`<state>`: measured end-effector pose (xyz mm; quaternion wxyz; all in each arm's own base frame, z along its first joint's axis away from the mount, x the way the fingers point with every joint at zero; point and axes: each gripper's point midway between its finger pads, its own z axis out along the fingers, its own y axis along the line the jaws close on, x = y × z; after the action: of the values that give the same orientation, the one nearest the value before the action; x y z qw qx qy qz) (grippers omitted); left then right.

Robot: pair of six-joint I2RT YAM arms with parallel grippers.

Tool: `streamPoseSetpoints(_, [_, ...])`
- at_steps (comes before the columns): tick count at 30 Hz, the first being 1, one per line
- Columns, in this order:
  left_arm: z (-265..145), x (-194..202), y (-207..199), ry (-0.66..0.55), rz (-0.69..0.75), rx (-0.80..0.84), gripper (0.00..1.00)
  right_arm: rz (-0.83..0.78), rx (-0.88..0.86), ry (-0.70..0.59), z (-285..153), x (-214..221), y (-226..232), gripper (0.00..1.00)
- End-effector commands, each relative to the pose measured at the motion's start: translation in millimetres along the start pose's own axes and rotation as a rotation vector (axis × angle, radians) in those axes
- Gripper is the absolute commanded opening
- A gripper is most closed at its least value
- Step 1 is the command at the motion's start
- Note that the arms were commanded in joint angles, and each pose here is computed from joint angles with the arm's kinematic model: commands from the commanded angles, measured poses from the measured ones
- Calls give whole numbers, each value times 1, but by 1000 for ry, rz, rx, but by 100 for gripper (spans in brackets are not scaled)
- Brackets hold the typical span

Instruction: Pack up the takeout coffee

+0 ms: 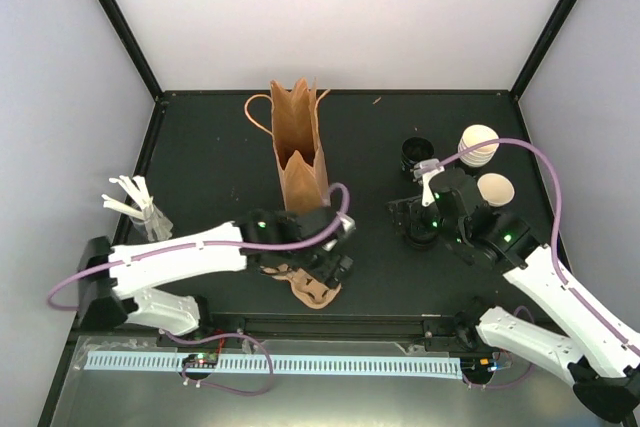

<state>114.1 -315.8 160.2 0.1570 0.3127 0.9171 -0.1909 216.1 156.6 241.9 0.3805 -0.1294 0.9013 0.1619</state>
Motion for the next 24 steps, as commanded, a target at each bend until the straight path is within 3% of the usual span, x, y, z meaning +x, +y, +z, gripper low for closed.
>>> streamPoseSetpoints(1, [-20,14,64,-13,-168,-109,89,25,-72,14,2,-7,15,91])
streamPoseSetpoints(12, [-12,37,179,-166,-492,-104,78,38,-175,238,29,52,57,91])
streamPoseSetpoints(20, [-2,34,227,-181,-703,-87,61,-109,-330,350,41,124,128,89])
streamPoseSetpoints(24, [10,34,246,-184,-762,-76,57,-280,-334,348,46,139,151,87])
